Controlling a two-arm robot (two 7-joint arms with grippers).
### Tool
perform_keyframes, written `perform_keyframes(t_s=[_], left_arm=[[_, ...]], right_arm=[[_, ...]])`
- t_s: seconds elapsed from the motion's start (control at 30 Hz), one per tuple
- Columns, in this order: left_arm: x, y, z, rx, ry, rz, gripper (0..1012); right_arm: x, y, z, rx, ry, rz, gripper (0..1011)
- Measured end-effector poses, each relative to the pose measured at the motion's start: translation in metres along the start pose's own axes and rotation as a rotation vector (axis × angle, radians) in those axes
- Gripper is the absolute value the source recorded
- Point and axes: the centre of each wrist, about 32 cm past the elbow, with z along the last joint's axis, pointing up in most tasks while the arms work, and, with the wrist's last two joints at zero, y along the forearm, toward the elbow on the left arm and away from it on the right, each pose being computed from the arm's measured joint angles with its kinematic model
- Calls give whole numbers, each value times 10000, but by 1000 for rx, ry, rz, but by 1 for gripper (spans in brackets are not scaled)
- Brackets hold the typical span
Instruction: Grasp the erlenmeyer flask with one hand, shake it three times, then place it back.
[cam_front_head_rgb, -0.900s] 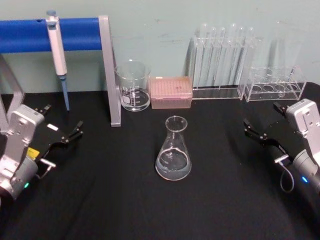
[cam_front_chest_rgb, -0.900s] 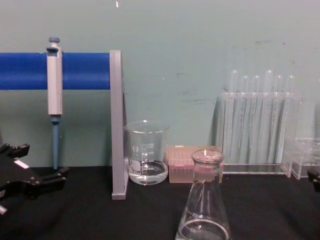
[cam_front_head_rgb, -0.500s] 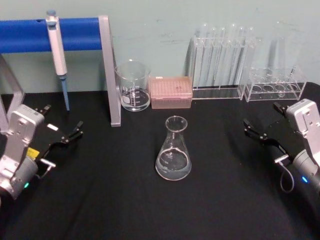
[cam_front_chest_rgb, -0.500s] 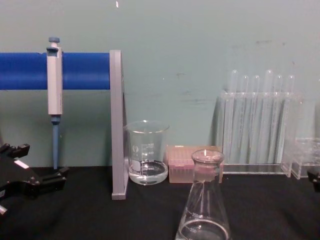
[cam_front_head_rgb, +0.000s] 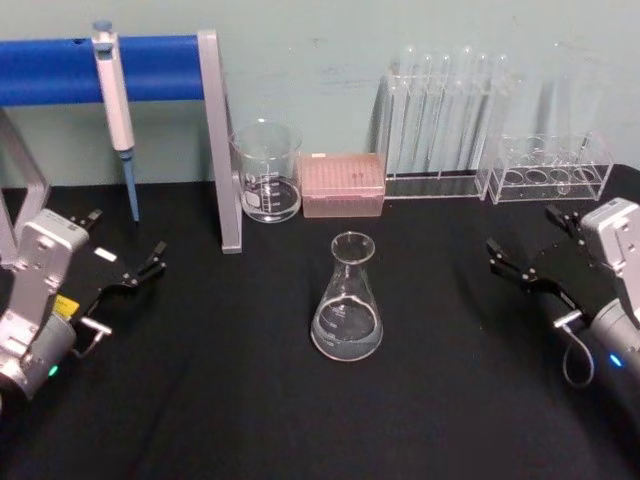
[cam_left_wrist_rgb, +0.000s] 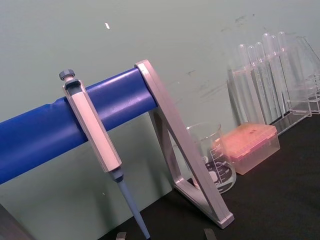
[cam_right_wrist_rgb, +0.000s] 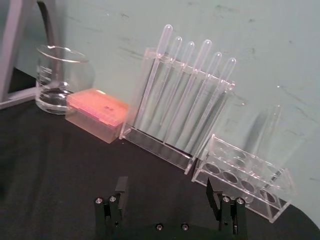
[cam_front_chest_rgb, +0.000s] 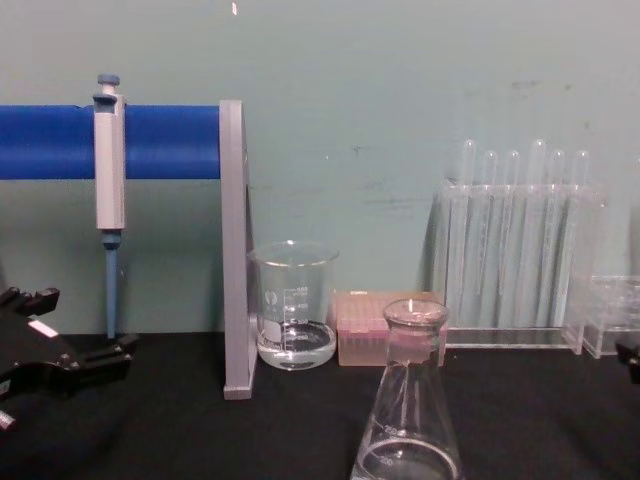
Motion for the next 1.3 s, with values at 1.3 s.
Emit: perform_keyframes(t_s=[1.3], left_arm=[[0, 0, 0, 0, 0, 0, 1001]], right_arm=[[92, -243, 109, 101, 121, 471, 1000]])
